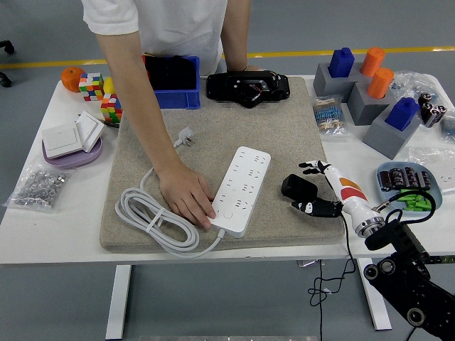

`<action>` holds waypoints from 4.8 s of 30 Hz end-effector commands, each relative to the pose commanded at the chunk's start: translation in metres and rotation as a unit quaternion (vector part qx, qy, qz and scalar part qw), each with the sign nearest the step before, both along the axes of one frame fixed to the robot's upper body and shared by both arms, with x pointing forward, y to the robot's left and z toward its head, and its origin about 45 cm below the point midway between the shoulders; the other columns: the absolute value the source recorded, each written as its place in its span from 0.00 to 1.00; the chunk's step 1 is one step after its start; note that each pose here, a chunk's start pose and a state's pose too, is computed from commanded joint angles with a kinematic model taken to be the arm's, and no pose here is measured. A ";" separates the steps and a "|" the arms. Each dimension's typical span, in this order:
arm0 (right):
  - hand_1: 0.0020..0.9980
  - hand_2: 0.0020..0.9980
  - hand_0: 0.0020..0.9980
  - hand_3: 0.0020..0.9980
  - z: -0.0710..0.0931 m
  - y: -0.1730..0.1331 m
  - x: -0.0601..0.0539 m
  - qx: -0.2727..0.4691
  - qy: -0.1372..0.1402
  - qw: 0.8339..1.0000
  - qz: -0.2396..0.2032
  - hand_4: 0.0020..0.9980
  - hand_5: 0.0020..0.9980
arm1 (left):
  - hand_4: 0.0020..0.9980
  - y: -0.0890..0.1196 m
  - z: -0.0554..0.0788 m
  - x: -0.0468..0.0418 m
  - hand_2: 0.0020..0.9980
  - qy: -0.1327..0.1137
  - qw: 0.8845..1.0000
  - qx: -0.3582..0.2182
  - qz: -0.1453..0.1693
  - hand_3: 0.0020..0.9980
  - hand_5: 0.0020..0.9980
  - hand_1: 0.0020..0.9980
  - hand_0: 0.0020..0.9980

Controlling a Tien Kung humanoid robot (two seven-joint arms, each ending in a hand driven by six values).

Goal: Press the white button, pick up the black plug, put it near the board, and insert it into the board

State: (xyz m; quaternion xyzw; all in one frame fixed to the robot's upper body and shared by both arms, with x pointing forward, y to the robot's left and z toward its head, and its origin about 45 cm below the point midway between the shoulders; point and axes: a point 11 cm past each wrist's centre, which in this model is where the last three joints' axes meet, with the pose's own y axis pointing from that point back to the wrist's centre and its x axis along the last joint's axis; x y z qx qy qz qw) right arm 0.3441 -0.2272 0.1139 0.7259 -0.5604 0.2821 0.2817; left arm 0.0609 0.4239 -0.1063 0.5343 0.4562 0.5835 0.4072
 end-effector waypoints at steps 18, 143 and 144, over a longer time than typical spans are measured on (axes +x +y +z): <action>0.54 0.52 0.60 0.59 -0.003 0.004 0.001 0.014 0.005 1.000 0.005 0.92 0.07 | 0.66 -0.001 0.000 0.0017 0.58 -0.002 1.000 -0.001 0.000 0.68 0.27 0.67 0.71; 0.43 0.45 0.45 0.54 0.014 0.075 0.015 0.049 -0.009 0.995 0.084 0.98 0.00 | 0.66 -0.001 -0.001 -0.0021 0.58 0.003 1.000 -0.002 -0.001 0.68 0.27 0.67 0.71; 0.43 0.45 0.45 0.54 0.014 0.075 0.015 0.052 -0.008 0.995 0.085 0.98 0.00 | 0.66 -0.002 -0.001 -0.0023 0.58 0.003 1.000 -0.002 -0.002 0.68 0.27 0.67 0.71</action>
